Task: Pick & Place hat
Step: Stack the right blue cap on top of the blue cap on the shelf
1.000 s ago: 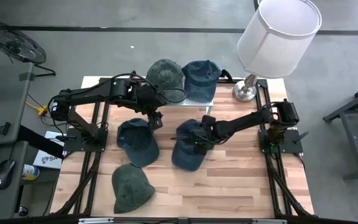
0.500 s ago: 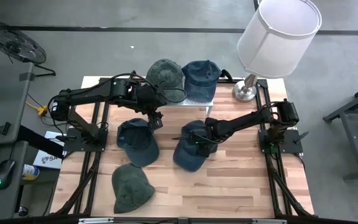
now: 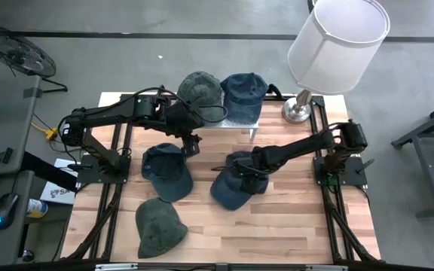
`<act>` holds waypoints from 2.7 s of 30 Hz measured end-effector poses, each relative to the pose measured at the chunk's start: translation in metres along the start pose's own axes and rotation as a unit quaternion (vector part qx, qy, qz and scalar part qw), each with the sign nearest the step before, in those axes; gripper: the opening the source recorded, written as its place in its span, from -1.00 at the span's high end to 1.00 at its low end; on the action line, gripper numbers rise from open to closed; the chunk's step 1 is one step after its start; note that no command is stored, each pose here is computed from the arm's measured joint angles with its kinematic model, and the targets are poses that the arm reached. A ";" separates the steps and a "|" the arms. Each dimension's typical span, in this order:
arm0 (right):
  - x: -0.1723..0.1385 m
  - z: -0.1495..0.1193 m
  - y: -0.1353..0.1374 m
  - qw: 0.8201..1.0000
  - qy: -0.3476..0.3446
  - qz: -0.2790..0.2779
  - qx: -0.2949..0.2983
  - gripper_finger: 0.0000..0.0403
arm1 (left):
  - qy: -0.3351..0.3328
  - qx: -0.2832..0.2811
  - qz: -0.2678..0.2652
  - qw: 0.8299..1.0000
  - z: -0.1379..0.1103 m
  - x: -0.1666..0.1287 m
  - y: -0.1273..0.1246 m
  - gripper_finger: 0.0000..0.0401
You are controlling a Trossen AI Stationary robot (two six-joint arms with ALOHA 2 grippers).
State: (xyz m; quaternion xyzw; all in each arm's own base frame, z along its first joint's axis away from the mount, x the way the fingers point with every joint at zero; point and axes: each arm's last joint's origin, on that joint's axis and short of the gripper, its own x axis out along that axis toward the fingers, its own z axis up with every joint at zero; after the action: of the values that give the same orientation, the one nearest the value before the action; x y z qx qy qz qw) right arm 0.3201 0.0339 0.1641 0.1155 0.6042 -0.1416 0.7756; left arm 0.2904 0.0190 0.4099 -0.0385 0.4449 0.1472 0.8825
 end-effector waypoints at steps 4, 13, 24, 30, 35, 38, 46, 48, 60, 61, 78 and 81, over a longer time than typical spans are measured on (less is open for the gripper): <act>-0.032 -0.004 0.005 0.998 -0.044 0.027 -0.024 0.99 | -0.016 0.000 -0.013 1.000 0.003 0.000 -0.001 -0.03; -0.122 -0.025 -0.005 0.975 -0.151 0.129 -0.103 1.00 | -0.090 -0.023 -0.091 0.991 0.020 -0.002 -0.007 -0.03; -0.180 -0.055 -0.027 0.931 -0.215 0.224 -0.191 1.00 | -0.177 -0.034 -0.151 0.972 0.047 0.018 -0.026 -0.03; -0.186 -0.059 -0.029 0.920 -0.226 0.238 -0.214 1.00 | -0.177 -0.023 -0.175 0.968 0.053 0.041 -0.044 -0.03; -0.186 -0.059 -0.029 0.917 -0.229 0.238 -0.225 1.00 | -0.184 -0.006 -0.200 0.962 0.058 0.060 -0.065 -0.03; -0.187 -0.058 -0.028 0.916 -0.233 0.237 -0.225 1.00 | -0.171 -0.001 -0.203 0.964 0.058 0.073 -0.072 -0.03; -0.186 -0.057 -0.029 0.925 -0.239 0.217 -0.199 1.00 | -0.178 0.007 -0.217 0.960 0.061 0.101 -0.093 -0.03; -0.186 -0.057 -0.030 0.926 -0.239 0.217 -0.195 1.00 | -0.182 0.009 -0.216 0.959 0.061 0.106 -0.096 -0.03; -0.186 -0.058 -0.029 0.919 -0.235 0.225 -0.223 1.00 | -0.196 0.055 -0.183 0.962 0.062 0.111 -0.096 -0.03; -0.186 -0.058 -0.029 0.919 -0.235 0.225 -0.223 1.00 | -0.199 0.059 -0.183 0.961 0.062 0.111 -0.096 -0.03; -0.190 -0.051 -0.027 0.907 -0.279 0.221 -0.227 1.00 | -0.212 0.087 -0.238 0.944 0.064 0.108 -0.100 -0.03; -0.191 -0.051 -0.027 0.906 -0.283 0.220 -0.226 1.00 | -0.206 0.088 -0.240 0.945 0.063 0.108 -0.100 -0.03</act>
State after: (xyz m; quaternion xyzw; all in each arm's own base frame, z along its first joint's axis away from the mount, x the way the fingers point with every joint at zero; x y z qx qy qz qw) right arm 0.2206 0.0422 0.3366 0.0225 0.3341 0.1466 0.9308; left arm 0.4295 -0.0392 0.3553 -0.0351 0.2424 -0.1039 0.9640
